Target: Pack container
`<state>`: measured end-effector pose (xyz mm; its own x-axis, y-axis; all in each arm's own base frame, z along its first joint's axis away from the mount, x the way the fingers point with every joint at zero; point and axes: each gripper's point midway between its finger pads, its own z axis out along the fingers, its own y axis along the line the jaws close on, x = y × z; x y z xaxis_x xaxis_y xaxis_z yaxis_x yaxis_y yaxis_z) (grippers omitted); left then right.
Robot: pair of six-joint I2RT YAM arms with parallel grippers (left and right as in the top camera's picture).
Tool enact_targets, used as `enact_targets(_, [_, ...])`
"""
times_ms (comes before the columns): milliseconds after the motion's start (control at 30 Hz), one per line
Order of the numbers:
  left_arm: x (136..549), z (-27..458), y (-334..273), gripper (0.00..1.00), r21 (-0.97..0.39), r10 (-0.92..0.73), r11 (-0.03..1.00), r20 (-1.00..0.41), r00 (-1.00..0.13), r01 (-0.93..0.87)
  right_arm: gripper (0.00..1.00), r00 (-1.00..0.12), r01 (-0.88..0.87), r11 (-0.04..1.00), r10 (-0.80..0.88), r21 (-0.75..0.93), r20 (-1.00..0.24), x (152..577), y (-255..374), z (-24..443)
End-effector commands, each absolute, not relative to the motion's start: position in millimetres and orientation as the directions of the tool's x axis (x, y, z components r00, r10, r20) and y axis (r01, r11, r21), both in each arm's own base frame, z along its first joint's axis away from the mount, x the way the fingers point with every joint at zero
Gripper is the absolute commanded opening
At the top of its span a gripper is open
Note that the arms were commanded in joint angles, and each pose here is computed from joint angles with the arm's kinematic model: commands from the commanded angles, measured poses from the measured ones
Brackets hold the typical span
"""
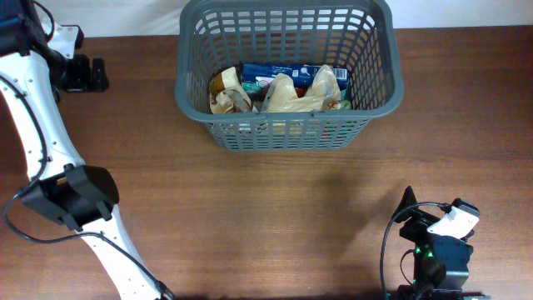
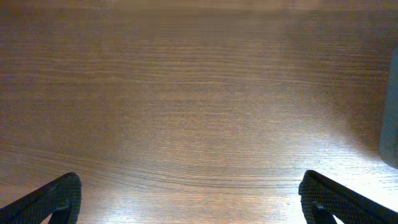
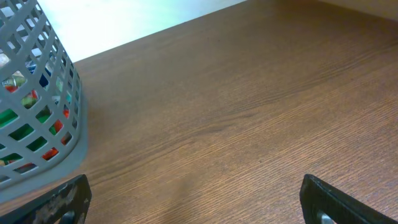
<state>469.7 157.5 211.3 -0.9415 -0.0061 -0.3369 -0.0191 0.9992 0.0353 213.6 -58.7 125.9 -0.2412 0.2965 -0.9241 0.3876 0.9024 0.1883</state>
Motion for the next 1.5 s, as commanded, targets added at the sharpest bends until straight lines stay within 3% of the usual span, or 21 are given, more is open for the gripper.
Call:
enact_targets(0, [454.0,298.8,116.1,0.99,0.083,0.073,0.996,-0.501,-0.863,0.036,0.99,-0.235,0.379,0.904,0.302,0.199,-0.924,214.4,-56.5,124.9])
enact_targets(133, [428.7,350.5,64.8,0.99,0.115,0.167,0.986,-0.581,-0.797,0.123,0.99,-0.235,0.379,0.904,0.302,0.199,-0.924,214.4,-56.6,124.9])
enact_targets(233, [384.4,381.9,8.1,0.99,0.129,0.267,0.962,-0.617,-0.741,0.239,0.99,-0.235,0.379,0.904,0.302,0.199,-0.924,214.4,-56.5,124.9])
enact_targets(367, [326.3,381.9,-40.9,0.99,0.137,0.376,0.918,-0.598,-0.708,0.372,0.99,-0.235,0.379,0.904,0.302,0.199,-0.924,214.4,-56.6,124.9])
enact_targets(467, [310.3,383.6,-47.5,0.99,0.177,0.404,0.904,-0.649,-0.645,0.388,0.99,-0.235,0.379,0.904,0.302,0.199,-0.924,214.4,-56.5,124.9])
enact_targets(600, [298.7,379.3,-59.9,0.99,0.195,0.376,0.896,-0.81,-0.45,0.399,0.99,-0.235,0.379,0.904,0.302,0.199,-0.924,214.4,-56.6,124.9])
enact_targets(767, [274.6,342.6,-68.7,0.99,0.253,0.339,0.886,-0.925,-0.171,0.388,0.99,-0.235,0.379,0.904,0.302,0.199,-0.924,214.4,-56.5,124.9])
enact_targets(1033, [238.2,259.0,-64.3,0.99,0.31,0.313,0.894,-0.949,0.043,0.324,0.99,-0.235,0.379,0.904,0.302,0.199,-0.924,214.4,-56.6,124.9])
enact_targets(1233, [224.4,214.0,-61.6,0.99,0.322,0.307,0.897,-0.947,0.099,0.301,0.99,-0.235,0.379,0.904,0.302,0.199,-0.924,214.4,-56.5,124.9])
enact_targets(1467, [233.3,181.7,-43.4,0.99,0.308,0.317,0.918,-0.948,0.002,0.25,0.99,-0.235,0.379,0.904,0.302,0.199,-0.924,214.4,-56.6,124.9])
